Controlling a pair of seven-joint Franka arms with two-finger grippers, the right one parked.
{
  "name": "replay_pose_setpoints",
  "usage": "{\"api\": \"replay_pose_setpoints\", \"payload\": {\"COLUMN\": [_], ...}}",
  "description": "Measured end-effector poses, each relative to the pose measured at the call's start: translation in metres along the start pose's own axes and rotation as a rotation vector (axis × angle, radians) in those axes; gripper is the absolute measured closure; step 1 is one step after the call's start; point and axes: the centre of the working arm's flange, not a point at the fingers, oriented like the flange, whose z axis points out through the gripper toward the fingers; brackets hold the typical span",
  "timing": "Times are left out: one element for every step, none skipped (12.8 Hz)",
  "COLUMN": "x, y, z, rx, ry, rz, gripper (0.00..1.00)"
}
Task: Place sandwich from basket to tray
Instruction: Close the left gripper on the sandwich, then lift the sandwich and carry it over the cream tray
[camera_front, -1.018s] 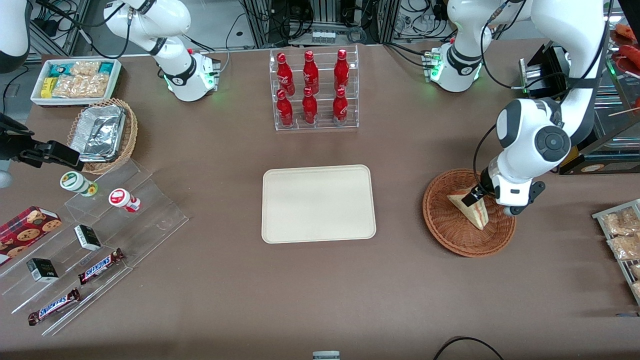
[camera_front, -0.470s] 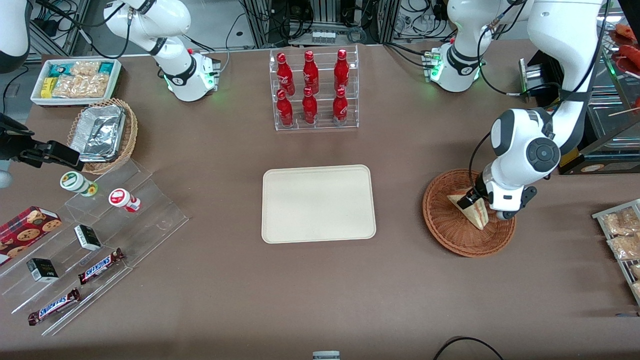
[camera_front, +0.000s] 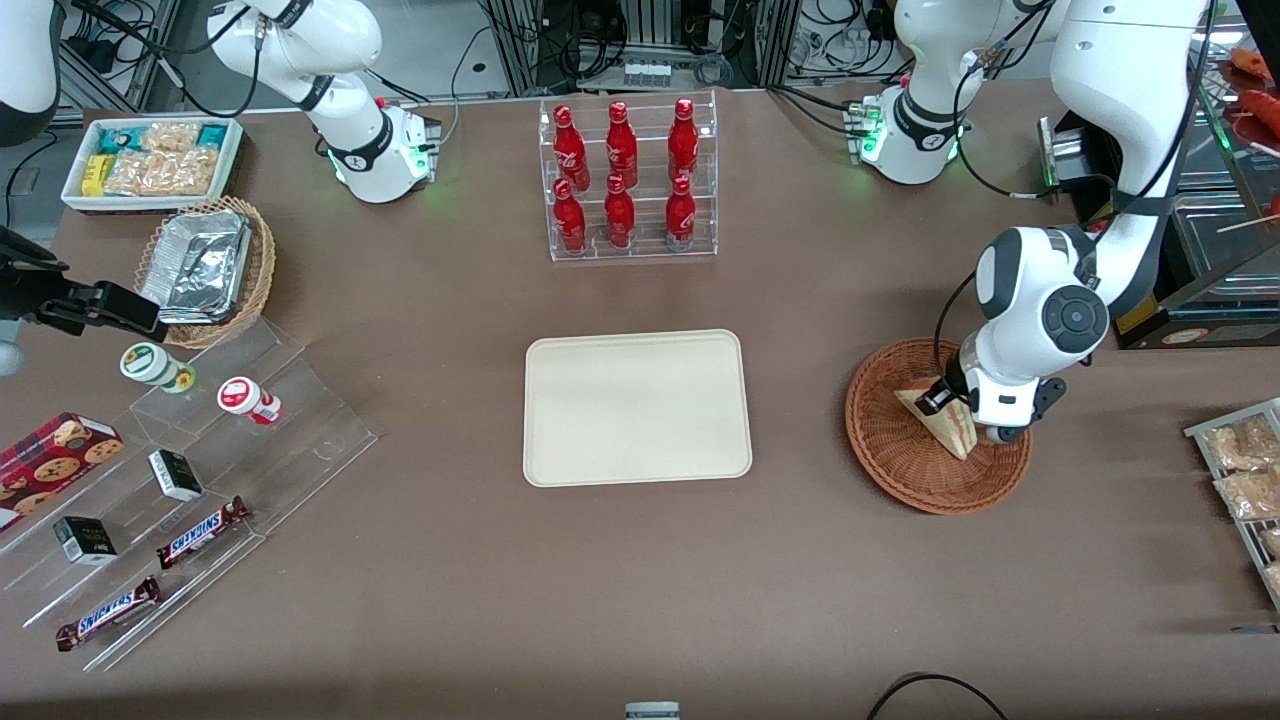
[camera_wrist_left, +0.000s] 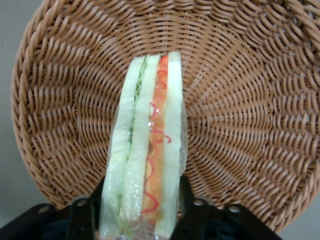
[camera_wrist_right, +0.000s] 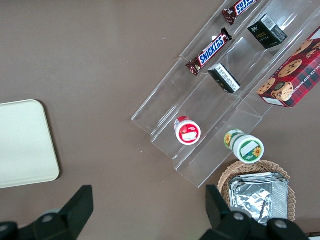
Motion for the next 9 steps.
{"api": "replay_pose_setpoints", "payload": {"x": [0.001, 0.002, 0.002, 0.002, 0.000, -0.004, -0.009, -0.015, -0.020], "y": [-0.001, -0.003, -0.004, -0.002, 0.002, 0.010, 0.021, 0.032, 0.042], "z": [0.000, 0.000, -0.002, -0.005, -0.010, -0.018, -0.029, -0.042, -0.054], "rx": [0.008, 0.022, 0.041, 0.066, 0.094, 0.120, 0.138, 0.153, 0.164], "ry": [0.006, 0.013, 0.019, 0.025, 0.025, 0.022, 0.016, 0.013, 0.010], "rz": [0.007, 0.018, 0.035, 0.058, 0.081, 0.103, 0.123, 0.141, 0.156], "gripper": [0.57, 0.68, 0.72, 0.75, 0.75, 0.76, 0.77, 0.78, 0.81]}}
